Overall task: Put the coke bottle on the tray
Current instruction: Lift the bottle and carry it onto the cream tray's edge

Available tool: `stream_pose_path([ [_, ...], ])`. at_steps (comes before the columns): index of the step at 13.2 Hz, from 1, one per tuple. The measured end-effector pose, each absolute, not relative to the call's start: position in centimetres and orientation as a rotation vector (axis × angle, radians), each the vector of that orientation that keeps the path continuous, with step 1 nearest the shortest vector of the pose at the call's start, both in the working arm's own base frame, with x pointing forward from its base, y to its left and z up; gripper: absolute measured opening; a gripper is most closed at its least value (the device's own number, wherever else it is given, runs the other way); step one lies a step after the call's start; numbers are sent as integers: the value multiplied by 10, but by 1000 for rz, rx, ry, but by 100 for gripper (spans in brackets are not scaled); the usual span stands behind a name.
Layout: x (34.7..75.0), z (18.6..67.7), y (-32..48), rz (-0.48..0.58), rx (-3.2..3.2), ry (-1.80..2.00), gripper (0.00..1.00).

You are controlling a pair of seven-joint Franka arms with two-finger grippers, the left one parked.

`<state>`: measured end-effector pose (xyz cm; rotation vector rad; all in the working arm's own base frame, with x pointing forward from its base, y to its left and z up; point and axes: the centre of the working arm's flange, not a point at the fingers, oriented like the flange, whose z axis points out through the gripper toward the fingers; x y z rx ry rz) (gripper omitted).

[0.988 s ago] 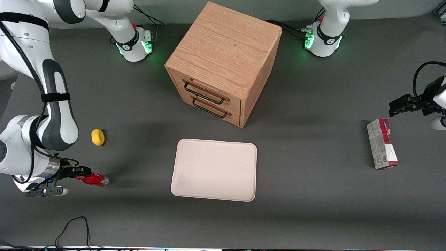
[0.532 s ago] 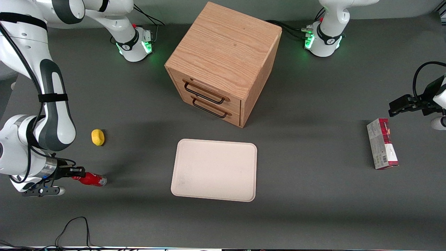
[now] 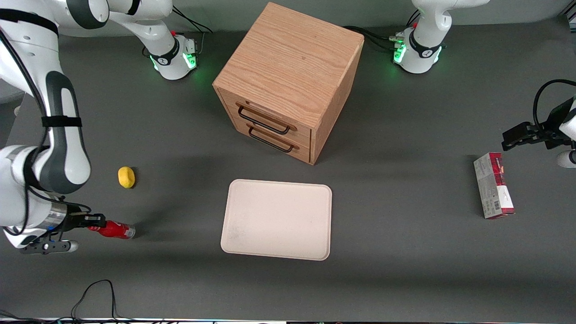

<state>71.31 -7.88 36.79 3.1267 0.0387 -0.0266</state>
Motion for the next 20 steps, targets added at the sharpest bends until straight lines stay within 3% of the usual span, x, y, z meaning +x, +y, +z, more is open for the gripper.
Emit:
stream_pose_path([
  [5,692,499,-69,-214,3142,20,32],
  [9,665,567,-63,-213,3146,-16,32],
  [14,667,565,-15,-225,3133,-129,32],
  [20,696,523,146,-139,3190,-319,32],
])
